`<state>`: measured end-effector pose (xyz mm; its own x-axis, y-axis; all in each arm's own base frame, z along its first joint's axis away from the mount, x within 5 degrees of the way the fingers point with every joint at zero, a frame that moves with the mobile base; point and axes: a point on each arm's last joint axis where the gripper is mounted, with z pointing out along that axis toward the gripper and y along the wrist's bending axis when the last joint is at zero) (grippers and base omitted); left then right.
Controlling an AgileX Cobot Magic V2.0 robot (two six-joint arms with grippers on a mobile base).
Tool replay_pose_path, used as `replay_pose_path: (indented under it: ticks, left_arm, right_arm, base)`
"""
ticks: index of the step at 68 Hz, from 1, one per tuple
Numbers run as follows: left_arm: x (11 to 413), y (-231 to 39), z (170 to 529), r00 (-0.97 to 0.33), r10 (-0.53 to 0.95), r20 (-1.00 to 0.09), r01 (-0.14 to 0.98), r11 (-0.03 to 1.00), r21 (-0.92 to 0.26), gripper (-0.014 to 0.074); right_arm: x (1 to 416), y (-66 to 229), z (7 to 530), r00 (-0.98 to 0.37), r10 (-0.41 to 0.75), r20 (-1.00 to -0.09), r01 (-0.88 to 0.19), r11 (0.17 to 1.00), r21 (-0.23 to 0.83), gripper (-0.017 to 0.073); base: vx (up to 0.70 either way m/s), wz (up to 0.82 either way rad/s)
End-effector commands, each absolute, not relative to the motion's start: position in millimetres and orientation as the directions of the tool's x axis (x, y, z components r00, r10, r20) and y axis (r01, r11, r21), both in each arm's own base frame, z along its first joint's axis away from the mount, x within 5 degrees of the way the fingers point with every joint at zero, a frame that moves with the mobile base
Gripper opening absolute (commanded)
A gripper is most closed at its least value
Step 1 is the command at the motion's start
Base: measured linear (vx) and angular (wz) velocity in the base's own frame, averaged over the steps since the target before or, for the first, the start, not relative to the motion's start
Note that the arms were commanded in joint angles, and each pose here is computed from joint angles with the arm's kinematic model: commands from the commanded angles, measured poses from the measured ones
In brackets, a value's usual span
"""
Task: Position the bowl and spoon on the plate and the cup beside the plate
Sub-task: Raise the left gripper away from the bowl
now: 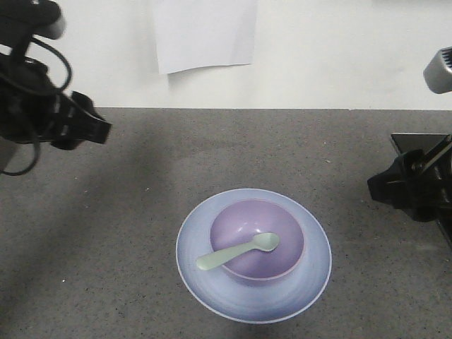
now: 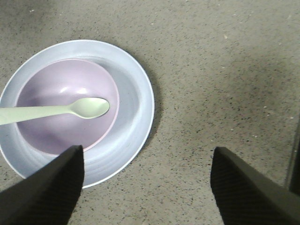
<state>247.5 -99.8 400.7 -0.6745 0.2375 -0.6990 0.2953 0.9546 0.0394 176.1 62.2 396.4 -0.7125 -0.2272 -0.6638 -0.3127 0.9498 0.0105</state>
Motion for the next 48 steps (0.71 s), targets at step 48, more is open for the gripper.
replay_pose_path:
  ticks: [48]
  left_arm:
    - [282, 66, 406, -0.591, -0.161, -0.79, -0.427, 0.894, 0.138, 0.0427]
  right_arm:
    - [154, 52, 421, -0.618, -0.203, -0.759, -0.305, 0.952, -0.006, 0.0532]
  base:
    - [0.0, 0.0]
